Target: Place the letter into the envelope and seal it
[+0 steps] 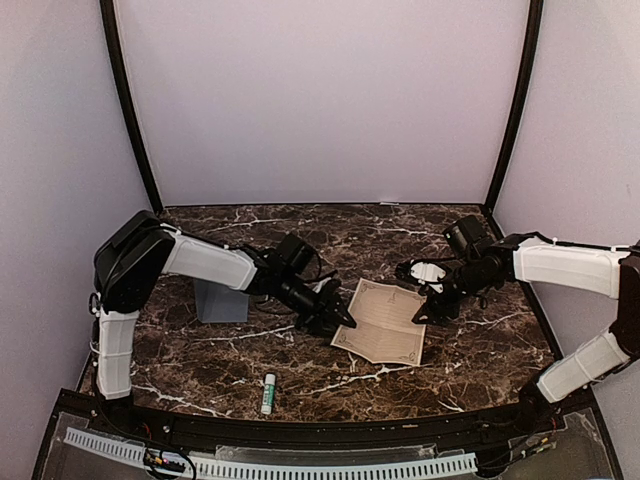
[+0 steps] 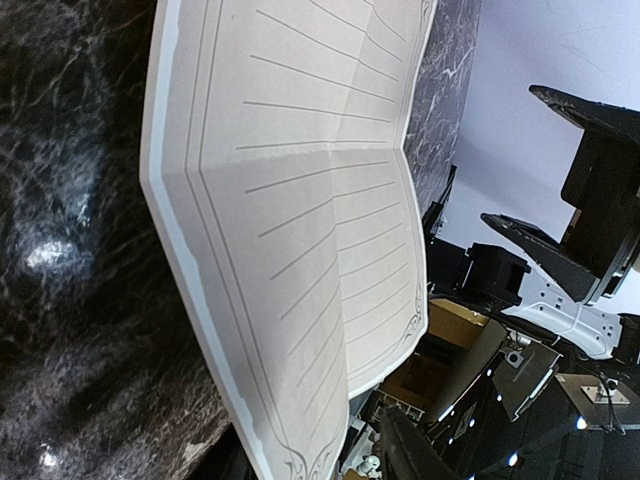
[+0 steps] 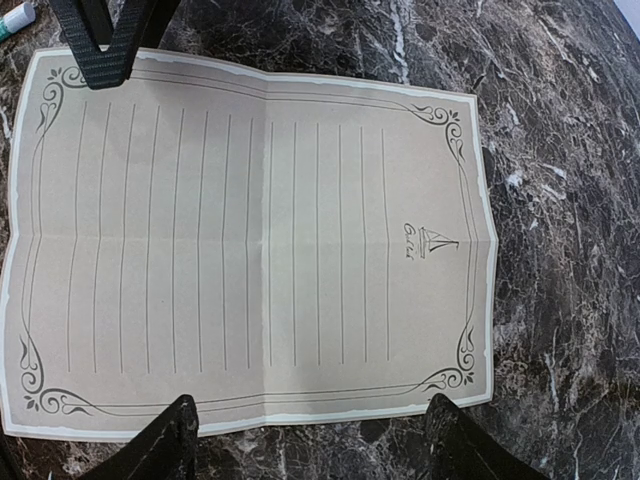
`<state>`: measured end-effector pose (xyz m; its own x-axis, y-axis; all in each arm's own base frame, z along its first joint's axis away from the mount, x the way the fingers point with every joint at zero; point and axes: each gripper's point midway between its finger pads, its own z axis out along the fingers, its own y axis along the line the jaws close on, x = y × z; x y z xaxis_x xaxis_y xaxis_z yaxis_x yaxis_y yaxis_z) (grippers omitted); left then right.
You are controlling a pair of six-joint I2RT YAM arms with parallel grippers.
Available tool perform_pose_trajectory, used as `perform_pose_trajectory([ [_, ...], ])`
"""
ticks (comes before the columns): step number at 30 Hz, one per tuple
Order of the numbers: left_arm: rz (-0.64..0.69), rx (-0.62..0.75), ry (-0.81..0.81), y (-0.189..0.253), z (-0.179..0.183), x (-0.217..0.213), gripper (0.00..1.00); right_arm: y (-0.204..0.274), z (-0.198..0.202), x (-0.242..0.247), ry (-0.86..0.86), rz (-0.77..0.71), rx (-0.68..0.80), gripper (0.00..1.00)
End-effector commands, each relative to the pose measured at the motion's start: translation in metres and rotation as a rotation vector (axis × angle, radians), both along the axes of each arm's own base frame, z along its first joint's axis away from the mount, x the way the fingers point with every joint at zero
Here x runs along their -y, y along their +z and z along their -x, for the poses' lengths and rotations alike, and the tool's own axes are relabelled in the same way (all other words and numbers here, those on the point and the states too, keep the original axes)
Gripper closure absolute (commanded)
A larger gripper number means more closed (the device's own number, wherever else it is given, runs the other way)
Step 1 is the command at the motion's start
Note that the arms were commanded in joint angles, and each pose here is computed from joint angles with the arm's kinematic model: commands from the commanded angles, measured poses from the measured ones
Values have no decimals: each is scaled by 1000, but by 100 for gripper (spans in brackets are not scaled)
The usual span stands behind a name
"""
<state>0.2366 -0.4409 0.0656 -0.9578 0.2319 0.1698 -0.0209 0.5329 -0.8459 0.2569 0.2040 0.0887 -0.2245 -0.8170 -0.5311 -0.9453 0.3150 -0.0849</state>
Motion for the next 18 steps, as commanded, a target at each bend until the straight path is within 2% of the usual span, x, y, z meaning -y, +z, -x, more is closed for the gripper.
perform_pose_trajectory([
  [1, 8, -45, 1, -7, 7, 5, 61, -2, -1, 1, 4, 6, 6, 25],
  [6, 20, -64, -9, -8, 12, 12, 68, -3, 0, 1, 5, 9, 3, 25],
  [14, 37, -52, 13, -7, 7, 17, 93, -2, -1, 1, 4, 11, 8, 25],
  [18, 48, -27, 7, -1, 3, 19, 98, 4, -12, 5, -37, 20, 66, 25],
])
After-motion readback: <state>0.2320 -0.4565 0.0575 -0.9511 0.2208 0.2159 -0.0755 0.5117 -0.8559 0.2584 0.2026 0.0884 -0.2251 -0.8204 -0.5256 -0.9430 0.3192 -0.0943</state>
